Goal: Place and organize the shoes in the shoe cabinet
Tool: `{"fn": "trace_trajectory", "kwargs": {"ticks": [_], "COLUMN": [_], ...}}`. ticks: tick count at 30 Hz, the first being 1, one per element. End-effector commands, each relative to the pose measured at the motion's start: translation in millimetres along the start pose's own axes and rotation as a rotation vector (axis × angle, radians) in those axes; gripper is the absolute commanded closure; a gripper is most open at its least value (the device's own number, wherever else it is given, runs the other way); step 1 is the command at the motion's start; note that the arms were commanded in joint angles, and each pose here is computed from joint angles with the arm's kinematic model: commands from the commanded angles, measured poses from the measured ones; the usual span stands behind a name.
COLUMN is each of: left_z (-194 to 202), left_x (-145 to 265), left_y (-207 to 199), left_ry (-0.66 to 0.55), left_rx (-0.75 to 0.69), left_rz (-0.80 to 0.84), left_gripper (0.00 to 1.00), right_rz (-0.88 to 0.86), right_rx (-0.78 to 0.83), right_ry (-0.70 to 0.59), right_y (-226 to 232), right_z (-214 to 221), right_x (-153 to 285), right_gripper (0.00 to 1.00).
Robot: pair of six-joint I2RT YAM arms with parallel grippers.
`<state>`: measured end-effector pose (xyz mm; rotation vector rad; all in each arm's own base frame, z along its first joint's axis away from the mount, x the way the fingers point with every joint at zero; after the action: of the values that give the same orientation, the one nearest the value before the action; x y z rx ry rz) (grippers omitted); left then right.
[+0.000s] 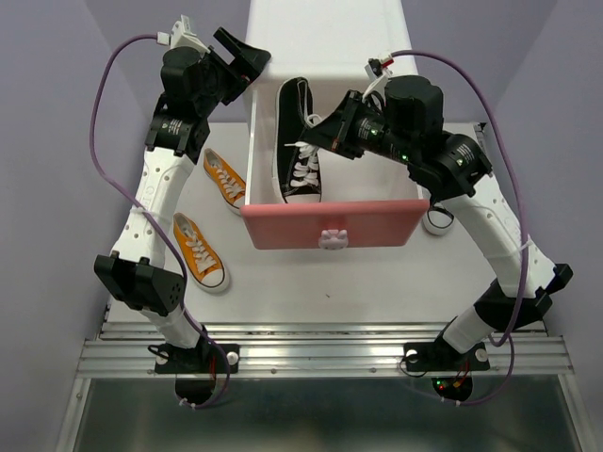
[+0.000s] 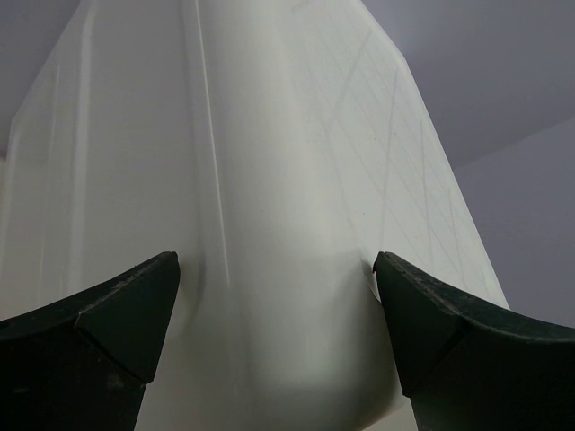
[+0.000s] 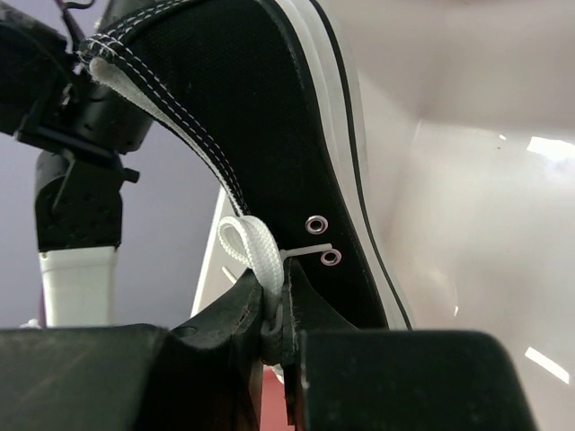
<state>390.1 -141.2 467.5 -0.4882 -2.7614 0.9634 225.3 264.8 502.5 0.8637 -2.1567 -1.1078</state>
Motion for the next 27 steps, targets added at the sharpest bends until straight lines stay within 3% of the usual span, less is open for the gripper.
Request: {"fn": "trace_trajectory", "kwargs": {"ticks": [1,27], "left_z": [89.5,93.5], "left_x": [-7.3,-9.1], "left_y": [75.2,81.7], "left_ry": [0.414,0.412], "left_rx": [-0.004,-0.008], "left_rz": [-0.315,-0.350], "left_gripper": [0.01,0.01], "right_rz": [-0.105,0.111], "right_rx": [0.013,-0.079], "right_ry": [-0.105,-0.088], "right_y": [22.6,-5.6], "right_z": [-10.6,17.3], "right_x": [22.0,-25.1], "right_gripper": [0.99,0.99]}}
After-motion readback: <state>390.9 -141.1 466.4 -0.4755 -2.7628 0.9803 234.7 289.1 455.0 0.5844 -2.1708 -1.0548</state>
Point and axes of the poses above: each gripper's point midway between its finger pads, its own x axis back along the fingers, its own y axis along the line the jaws close on, z = x × y, the point moved 9 cm from there along x, back along the fingers, and after that the axes turned 10 degrees about -x, right-handed, at the moved point
